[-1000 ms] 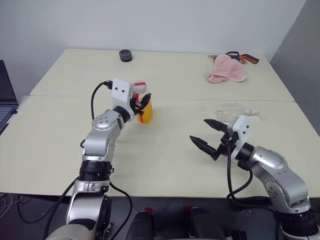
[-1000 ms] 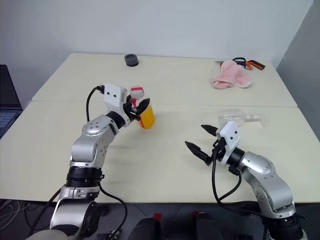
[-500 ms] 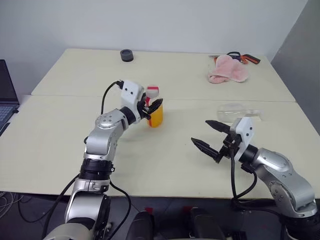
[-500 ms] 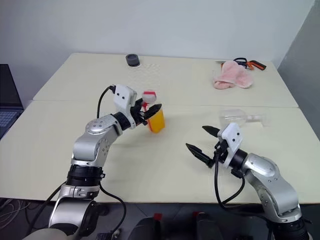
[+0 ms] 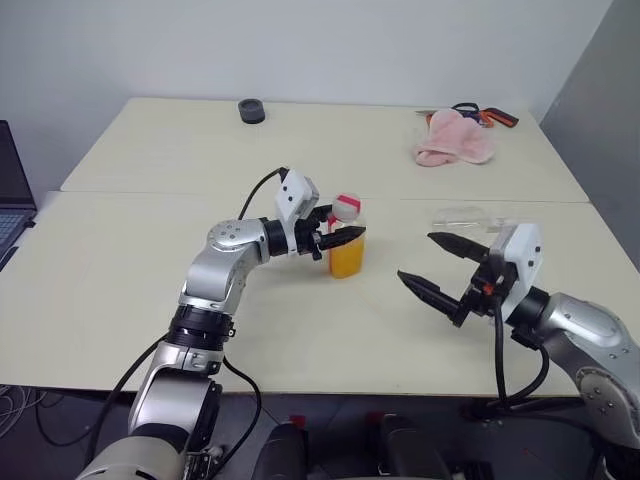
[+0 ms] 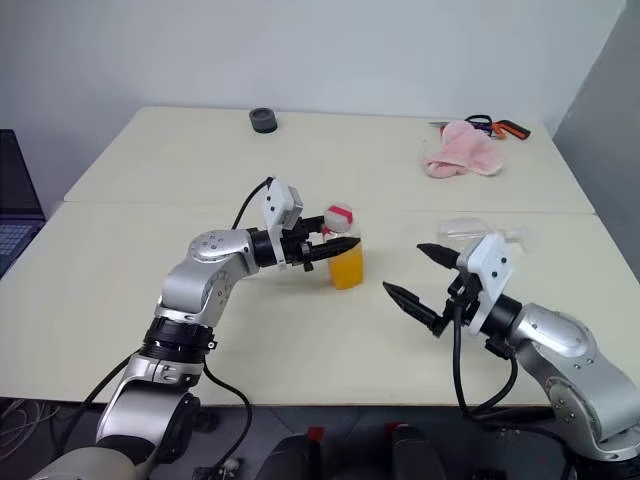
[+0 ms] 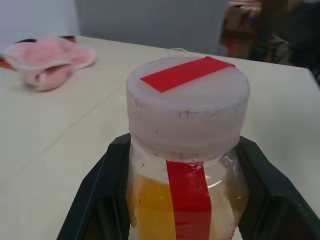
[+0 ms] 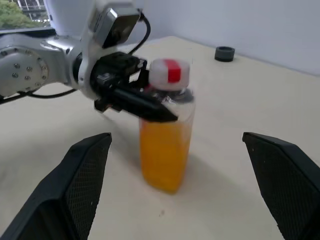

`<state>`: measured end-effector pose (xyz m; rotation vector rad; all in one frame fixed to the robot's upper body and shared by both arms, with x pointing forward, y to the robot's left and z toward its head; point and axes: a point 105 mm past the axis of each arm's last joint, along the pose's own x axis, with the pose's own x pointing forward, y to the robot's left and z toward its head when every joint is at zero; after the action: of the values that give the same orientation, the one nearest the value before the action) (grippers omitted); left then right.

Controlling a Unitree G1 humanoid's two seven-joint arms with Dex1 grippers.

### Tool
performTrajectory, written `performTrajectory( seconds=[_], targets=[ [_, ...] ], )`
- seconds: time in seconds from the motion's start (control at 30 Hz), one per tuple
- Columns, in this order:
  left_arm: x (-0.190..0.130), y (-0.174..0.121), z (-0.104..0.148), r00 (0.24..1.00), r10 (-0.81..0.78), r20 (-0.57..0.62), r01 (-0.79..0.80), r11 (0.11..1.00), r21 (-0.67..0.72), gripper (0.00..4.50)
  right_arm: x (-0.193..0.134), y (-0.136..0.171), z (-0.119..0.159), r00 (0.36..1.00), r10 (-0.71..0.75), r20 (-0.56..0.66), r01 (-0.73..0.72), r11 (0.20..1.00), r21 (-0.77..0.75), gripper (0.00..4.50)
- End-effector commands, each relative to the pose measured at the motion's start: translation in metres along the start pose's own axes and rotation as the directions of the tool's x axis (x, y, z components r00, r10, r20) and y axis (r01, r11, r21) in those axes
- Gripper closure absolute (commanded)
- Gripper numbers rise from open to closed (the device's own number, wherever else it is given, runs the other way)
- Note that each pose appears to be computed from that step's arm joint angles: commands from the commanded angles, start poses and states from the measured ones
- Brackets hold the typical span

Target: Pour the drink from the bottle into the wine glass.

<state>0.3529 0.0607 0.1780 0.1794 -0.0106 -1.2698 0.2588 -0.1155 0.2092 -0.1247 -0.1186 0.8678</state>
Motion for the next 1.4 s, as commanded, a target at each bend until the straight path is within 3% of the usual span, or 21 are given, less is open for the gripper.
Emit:
performTrajectory(
  seconds=[0.03, 0.37, 0.9, 1.0, 1.2, 1.4],
  targets=[
    [0.003, -0.008, 0.021, 0.992, -0.12, 0.041, 0.117, 0.991, 0.069, 2.32, 0.007, 0.005, 0.024, 0.998, 0.001, 0.066, 0.0, 1.0, -0.022, 0.0],
    [0.017, -0.017, 0.021, 0.973, -0.23, 0.018, 0.225, 0.964, 0.142, 2.32, 0.042, 0.02, 0.028, 0.996, 0.082, 0.039, -0.082, 0.997, -0.009, 0.0],
    [0.02, -0.019, 0.02, 0.969, -0.247, 0.013, 0.241, 0.957, 0.163, 2.32, 0.071, 0.013, 0.018, 1.0, 0.024, 0.012, -0.023, 0.998, -0.051, 0.0],
    [0.02, -0.019, 0.02, 0.969, -0.245, 0.013, 0.24, 0.957, 0.163, 2.32, 0.073, 0.01, 0.015, 1.0, 0.01, 0.001, -0.01, 0.998, -0.061, 0.57],
    [0.021, -0.019, 0.02, 0.97, -0.242, 0.017, 0.236, 0.958, 0.163, 2.32, 0.074, 0.011, 0.013, 1.0, 0.017, -0.003, -0.018, 0.997, -0.072, 2.63],
    [0.02, -0.021, 0.023, 0.967, -0.254, 0.018, 0.247, 0.955, 0.166, 2.32, 0.075, 0.019, 0.014, 0.993, 0.113, 0.017, -0.111, 0.989, -0.099, 2.64]
  ],
)
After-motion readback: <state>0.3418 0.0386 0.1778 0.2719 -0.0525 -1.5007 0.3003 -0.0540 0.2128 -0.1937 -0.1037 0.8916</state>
